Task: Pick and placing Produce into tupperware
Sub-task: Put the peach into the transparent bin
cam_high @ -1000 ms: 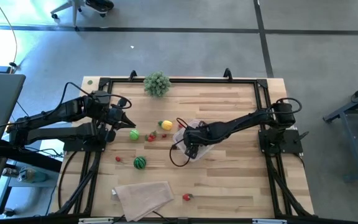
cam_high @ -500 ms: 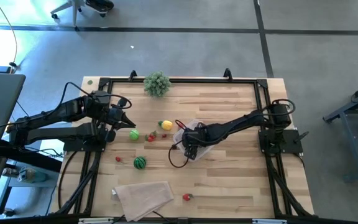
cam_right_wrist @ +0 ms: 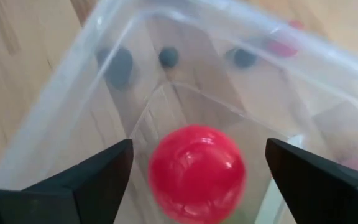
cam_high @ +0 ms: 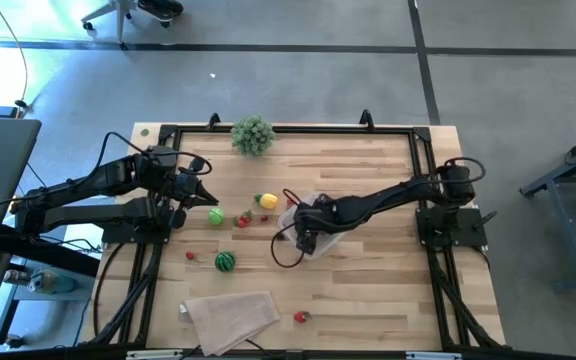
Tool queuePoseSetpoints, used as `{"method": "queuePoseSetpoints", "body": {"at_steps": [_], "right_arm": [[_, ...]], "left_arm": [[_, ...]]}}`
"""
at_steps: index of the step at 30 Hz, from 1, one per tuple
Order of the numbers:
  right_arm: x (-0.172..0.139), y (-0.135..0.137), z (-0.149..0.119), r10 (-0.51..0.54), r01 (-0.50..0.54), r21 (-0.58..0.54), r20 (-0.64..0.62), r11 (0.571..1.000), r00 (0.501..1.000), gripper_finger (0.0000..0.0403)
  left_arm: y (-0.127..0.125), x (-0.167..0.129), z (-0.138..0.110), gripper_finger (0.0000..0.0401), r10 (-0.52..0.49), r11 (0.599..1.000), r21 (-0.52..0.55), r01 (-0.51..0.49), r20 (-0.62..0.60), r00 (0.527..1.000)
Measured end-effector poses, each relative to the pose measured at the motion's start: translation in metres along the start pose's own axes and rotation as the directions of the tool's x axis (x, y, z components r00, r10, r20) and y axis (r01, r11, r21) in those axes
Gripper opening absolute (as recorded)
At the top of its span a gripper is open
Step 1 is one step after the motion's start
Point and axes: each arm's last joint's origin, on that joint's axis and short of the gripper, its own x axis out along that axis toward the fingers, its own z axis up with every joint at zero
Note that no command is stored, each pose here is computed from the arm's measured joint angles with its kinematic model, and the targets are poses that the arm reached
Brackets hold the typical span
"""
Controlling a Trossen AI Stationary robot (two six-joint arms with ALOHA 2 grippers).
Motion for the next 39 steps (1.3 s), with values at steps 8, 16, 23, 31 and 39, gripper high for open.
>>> {"method": "queuePoseSetpoints", "body": {"at_steps": [8,16,23,31,39], "right_arm": [[-0.046,-0.012,0.009,-0.078,0.059,0.19,0.099,0.98,0.992,0.0366],[-0.096,-0.066,0.024,-0.203,0.091,0.522,0.161,0.848,0.966,0.0367],[-0.082,-0.133,0.033,-0.078,0.068,0.706,-0.017,0.705,0.997,0.0367],[-0.032,-0.165,0.031,0.052,0.096,0.749,-0.172,0.655,0.984,0.0364],[-0.001,-0.161,0.028,0.145,0.073,0.735,-0.228,0.674,0.963,0.0364]], "left_arm": [[0.0,0.0,0.0,0.0017,0.0,1.0,0.0,0.0,0.0,1.0],[0.0,0.0,0.0,0.0017,0.0,1.0,0.0,0.0,-0.001,1.0],[0.0,0.0,0.0,0.0017,0.0,1.0,-0.001,0.0,-0.001,1.0],[0.0,0.0,0.0,0.0017,-0.001,1.0,0.0,0.001,0.0,1.0],[0.0,0.0,0.0,0.0017,0.0,1.0,-0.001,0.0,-0.001,1.0]]}}
